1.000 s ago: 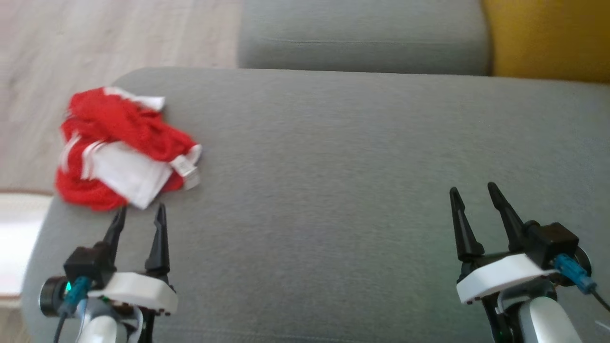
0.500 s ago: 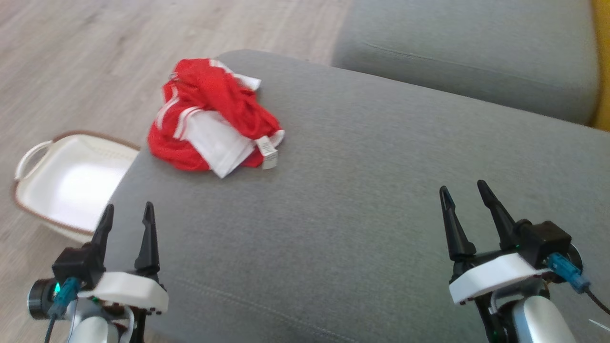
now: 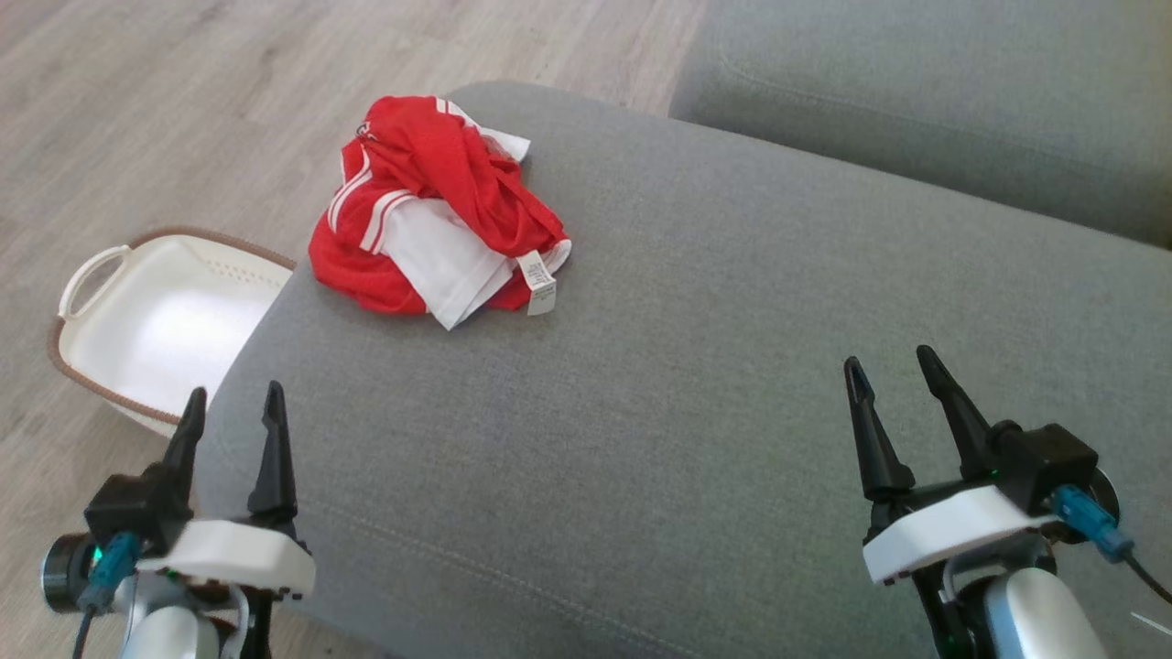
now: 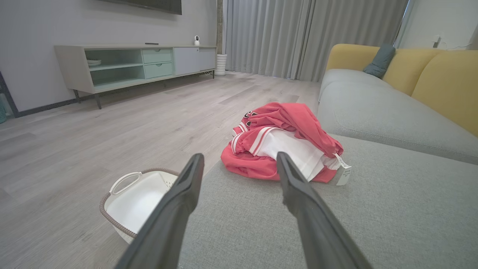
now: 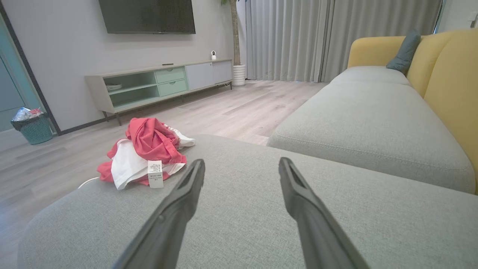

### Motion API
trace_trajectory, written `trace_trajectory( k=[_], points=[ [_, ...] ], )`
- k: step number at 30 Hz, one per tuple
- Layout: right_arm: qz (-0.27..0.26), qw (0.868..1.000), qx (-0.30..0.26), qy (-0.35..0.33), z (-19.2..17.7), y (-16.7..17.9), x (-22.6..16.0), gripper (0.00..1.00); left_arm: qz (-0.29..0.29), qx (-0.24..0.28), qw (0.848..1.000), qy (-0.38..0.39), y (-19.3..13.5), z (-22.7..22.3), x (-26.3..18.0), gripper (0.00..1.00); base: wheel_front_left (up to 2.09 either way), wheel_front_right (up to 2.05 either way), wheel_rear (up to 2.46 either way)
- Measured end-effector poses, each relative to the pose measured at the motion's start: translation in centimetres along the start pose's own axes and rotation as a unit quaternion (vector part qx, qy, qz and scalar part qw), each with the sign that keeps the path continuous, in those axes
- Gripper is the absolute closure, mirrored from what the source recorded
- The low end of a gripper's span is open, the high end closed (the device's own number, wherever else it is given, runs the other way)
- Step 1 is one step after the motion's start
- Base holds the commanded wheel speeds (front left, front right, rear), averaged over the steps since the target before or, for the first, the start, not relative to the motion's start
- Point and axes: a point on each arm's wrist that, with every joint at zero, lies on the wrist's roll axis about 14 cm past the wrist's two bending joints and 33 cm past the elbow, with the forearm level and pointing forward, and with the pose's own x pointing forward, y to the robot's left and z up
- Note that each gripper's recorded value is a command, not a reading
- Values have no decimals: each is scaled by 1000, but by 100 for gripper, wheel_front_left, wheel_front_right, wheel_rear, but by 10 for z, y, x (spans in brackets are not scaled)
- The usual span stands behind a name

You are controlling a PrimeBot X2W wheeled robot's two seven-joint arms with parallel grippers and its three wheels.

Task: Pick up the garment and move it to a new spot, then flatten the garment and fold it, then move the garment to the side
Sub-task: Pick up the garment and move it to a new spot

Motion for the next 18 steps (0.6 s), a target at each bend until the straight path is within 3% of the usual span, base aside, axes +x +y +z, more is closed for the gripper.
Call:
trace_trajectory(
  k=[8,18],
  points=[
    [-12,999,4,30,-17,-13,3,0,-27,-1,999,31,-23,-17,18,0,0,0,0],
    [-42,998,0,40,-29,-58,31,0,-99,-32,992,75,-96,-42,116,0,0,0,0]
  ],
)
